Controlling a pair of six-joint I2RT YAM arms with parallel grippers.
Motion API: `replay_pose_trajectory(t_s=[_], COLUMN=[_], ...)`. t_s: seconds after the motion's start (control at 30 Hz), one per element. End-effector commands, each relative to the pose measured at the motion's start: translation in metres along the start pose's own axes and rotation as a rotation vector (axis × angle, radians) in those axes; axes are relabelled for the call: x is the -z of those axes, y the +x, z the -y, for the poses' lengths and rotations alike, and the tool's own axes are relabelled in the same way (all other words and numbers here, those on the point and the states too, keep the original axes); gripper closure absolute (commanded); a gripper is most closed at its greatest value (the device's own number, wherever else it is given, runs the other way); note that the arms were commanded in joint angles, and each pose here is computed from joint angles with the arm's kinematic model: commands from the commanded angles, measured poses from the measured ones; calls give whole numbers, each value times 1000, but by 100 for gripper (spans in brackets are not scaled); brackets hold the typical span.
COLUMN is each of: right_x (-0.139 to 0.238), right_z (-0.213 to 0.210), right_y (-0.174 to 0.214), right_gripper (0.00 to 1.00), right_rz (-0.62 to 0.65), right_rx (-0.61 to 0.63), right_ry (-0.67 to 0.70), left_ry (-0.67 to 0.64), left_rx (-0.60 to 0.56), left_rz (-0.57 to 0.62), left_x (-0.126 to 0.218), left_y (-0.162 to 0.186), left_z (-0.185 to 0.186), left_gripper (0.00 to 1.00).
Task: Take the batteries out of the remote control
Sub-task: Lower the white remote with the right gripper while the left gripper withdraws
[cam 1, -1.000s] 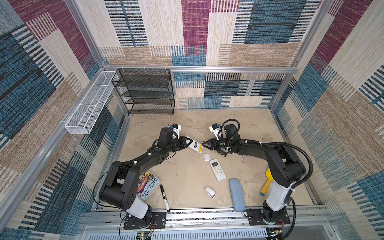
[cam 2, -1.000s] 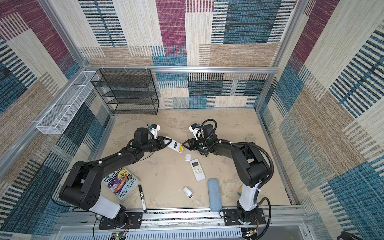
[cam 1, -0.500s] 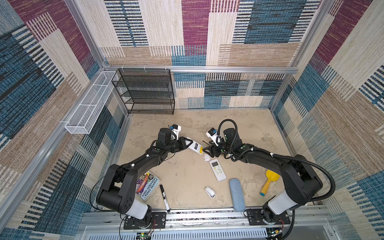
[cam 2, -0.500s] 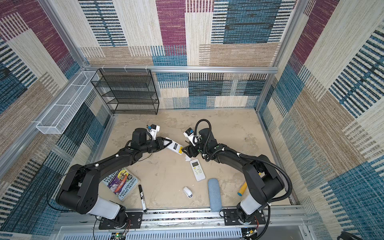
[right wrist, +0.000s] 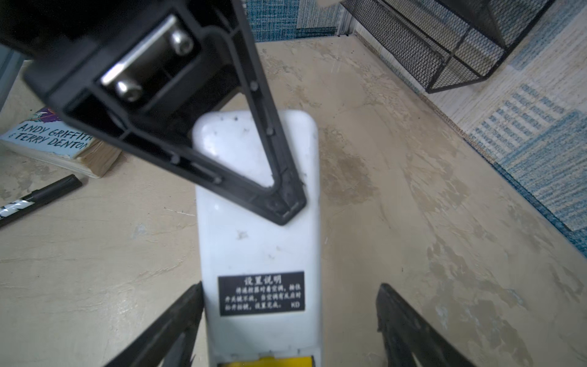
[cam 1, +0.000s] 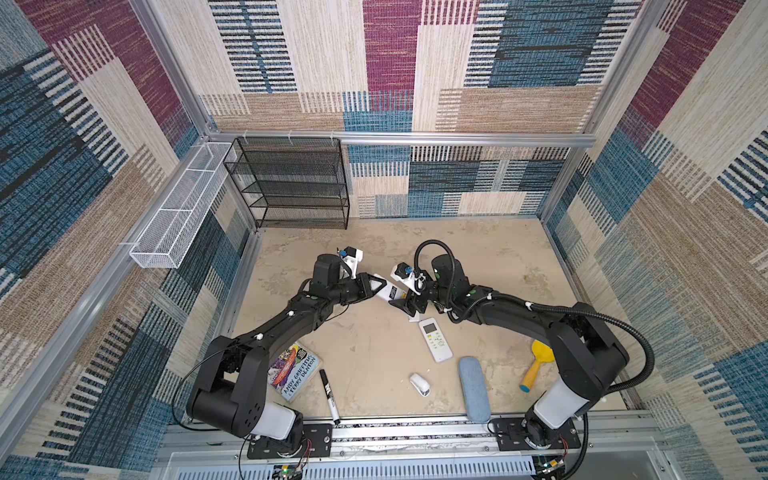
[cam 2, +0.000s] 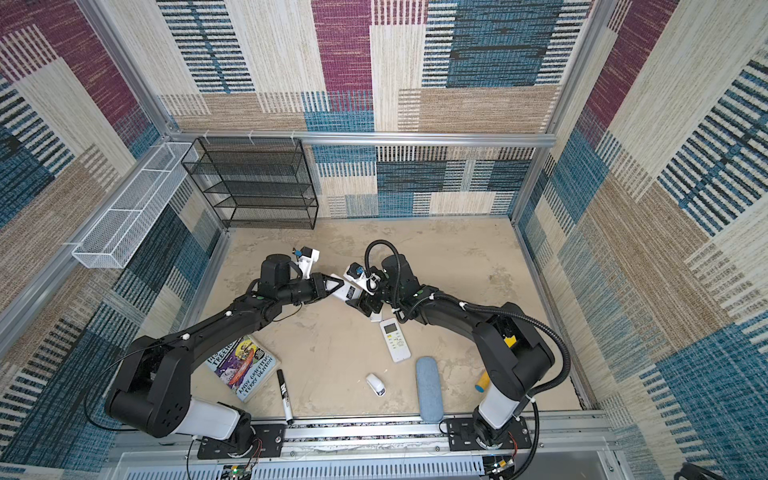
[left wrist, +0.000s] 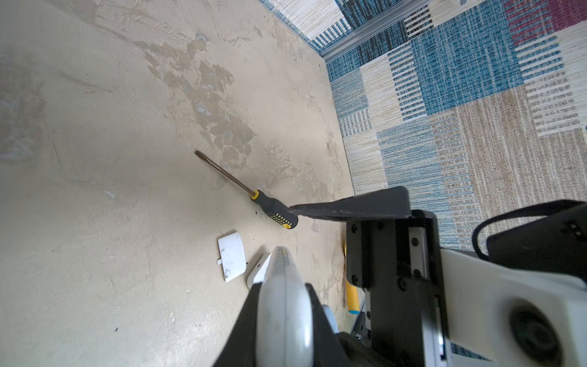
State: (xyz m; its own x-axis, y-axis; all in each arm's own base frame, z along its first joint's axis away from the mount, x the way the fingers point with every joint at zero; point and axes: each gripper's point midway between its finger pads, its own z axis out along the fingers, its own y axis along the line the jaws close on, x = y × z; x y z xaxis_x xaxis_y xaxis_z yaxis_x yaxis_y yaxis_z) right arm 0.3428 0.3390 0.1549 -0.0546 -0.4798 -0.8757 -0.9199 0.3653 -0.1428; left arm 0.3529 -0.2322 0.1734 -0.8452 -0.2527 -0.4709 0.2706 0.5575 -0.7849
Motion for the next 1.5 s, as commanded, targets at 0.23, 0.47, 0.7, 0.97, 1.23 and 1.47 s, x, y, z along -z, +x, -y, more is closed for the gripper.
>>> replay_pose_trajectory(t_s=[0.23, 0.47, 0.7, 0.97, 1.23, 1.47], right_x=[-14, -17, -19, -20, -30, -54], right_z=[1, -2, 0, -1, -1, -17], right_y=[-7, -6, -4, 6, 36, 65], right_gripper=[27, 45, 56, 57, 56, 52], right_rz=[6, -2, -24, -54, -168, -318], right_rx=[6, 1, 11, 18, 22, 82], right_ry=[-41, -72, -66, -61, -66, -106], left_ry=[25, 23, 19, -30, -315, -471], left_rx=[-53, -60, -63, -54, 29, 7], left_rz=[-4, -1, 1, 12, 182, 241], left_x=[6, 6, 7, 10, 69, 102], left_y=[-1, -2, -2, -1, -30, -37], left_z=[11, 12, 12, 0, -59, -70], left_gripper=[100, 100, 82, 16, 1, 1])
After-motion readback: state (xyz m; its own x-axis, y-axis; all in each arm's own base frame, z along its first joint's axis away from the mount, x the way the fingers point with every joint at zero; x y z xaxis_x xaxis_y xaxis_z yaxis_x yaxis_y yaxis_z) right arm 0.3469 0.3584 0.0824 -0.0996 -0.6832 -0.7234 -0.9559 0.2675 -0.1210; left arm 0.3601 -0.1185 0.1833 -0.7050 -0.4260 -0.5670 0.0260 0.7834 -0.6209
